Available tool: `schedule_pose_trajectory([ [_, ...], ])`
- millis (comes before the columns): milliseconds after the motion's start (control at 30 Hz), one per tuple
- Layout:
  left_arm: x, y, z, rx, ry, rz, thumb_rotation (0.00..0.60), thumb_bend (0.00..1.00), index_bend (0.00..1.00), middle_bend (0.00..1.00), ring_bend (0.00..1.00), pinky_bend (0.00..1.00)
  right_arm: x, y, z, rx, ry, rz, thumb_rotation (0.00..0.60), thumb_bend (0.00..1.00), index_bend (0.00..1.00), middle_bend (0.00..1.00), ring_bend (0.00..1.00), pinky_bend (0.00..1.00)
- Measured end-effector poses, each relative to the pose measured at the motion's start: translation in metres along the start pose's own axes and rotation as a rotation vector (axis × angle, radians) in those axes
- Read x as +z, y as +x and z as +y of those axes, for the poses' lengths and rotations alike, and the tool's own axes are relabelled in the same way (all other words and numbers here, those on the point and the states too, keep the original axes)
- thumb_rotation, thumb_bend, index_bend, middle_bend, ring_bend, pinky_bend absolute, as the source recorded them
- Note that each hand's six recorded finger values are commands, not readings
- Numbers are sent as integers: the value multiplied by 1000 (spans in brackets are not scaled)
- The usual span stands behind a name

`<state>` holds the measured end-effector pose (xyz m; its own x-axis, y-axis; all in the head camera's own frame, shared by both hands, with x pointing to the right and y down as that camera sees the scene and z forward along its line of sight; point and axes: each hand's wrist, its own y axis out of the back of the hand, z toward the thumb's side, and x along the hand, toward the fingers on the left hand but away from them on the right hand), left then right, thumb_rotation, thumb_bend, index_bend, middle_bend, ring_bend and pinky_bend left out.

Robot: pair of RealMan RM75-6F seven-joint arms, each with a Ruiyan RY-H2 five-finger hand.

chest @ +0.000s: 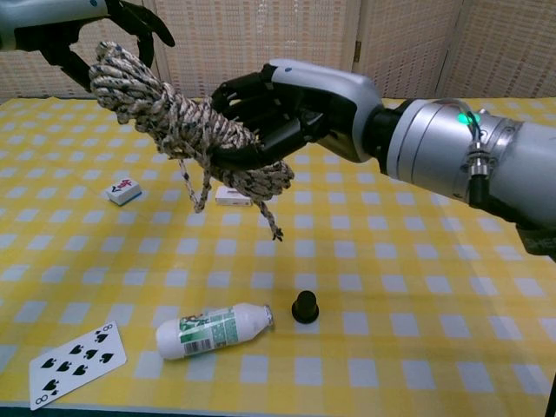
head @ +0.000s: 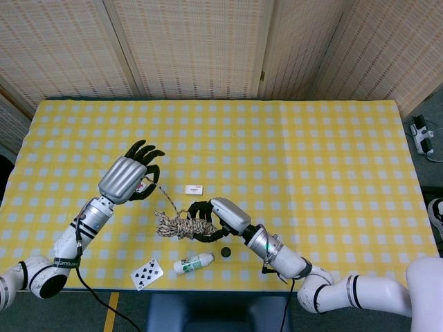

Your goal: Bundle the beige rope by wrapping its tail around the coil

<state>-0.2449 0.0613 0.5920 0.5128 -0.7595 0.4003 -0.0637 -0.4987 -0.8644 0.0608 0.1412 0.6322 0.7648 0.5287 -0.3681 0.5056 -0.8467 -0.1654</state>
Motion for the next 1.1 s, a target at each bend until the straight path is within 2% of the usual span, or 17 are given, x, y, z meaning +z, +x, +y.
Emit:
schedule_pose_trajectory([
  [267, 26, 5, 4, 31, 36, -67, 600, 512, 583, 203, 125, 0, -9, -9, -12, 35, 18, -101, 600, 551, 775, 651, 724, 609],
  [700, 58, -3, 5, 75, 85, -168, 600, 512, 575, 200, 124, 0, -21, -21, -31, 38, -6, -188, 600, 551, 785, 659, 726, 613],
  [833, 66, -12, 3, 90, 83, -194, 600, 512, 575, 200, 123, 0, -25, -24, -31, 9, -36, -214, 600, 550, 788, 660, 733, 614],
  [1100, 76, -35, -2, 103, 49, -218, 600, 512, 577, 197, 118, 0, -30, -31, -24, -119, -139, -230, 600, 550, 792, 663, 738, 622],
])
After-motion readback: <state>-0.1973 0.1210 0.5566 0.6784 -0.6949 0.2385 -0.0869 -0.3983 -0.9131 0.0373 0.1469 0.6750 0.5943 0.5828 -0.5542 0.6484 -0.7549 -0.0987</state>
